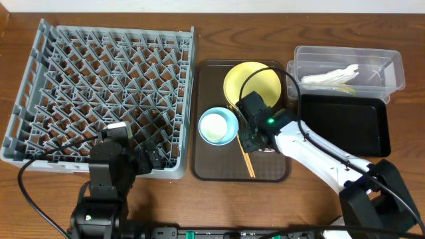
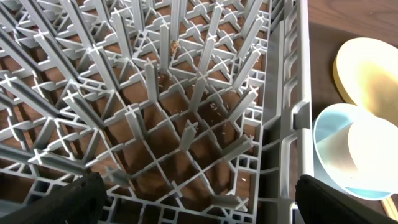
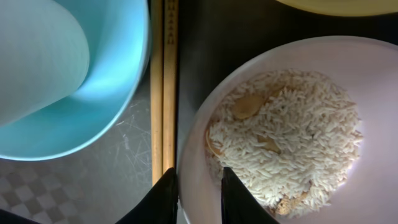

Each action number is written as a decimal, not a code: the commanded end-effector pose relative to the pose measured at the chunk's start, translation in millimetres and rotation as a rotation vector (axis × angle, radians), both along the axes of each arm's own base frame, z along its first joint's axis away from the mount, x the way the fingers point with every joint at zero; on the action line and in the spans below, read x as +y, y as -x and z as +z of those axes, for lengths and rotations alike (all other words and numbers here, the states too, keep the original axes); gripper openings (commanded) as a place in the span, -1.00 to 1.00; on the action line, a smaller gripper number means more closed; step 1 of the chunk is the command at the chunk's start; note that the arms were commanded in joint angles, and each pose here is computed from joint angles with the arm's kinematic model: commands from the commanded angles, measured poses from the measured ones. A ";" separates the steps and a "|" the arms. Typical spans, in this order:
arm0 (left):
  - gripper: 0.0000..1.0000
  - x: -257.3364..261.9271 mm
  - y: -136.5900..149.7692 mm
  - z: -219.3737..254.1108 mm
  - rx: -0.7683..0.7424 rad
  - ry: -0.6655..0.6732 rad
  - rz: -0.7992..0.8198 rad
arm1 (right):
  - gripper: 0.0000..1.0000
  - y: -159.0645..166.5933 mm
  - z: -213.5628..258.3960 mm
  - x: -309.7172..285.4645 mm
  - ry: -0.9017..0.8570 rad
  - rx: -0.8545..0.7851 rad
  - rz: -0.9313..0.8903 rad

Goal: Sort waste into correct bins and load items into the dishwasher
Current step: 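Reach the right gripper to the pink rice bowl and grasp its rim, then lift the rice bowl with the right gripper over the black tray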

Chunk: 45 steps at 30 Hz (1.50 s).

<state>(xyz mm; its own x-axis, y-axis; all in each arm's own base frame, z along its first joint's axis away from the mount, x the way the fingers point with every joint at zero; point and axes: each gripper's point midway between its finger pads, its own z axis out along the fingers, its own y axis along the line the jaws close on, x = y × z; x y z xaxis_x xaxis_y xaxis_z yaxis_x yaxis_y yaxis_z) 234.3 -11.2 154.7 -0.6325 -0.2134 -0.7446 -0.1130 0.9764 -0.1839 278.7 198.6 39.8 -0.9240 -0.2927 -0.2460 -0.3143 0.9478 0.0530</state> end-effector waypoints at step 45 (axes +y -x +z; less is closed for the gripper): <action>1.00 2.9 -1.7 8.9 -0.018 -0.012 0.009 | -0.98 -64.7 90.3 -135.0 -0.511 -0.047 -0.530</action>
<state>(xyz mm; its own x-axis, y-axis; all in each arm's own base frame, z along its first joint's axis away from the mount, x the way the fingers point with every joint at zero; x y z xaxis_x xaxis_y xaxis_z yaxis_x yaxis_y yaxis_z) 234.0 -11.1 154.3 -0.6342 -0.2133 -0.7432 -0.1134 0.9765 -0.1835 347.2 61.8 127.6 -0.8873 0.3211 -0.3310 0.1896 0.9083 0.3729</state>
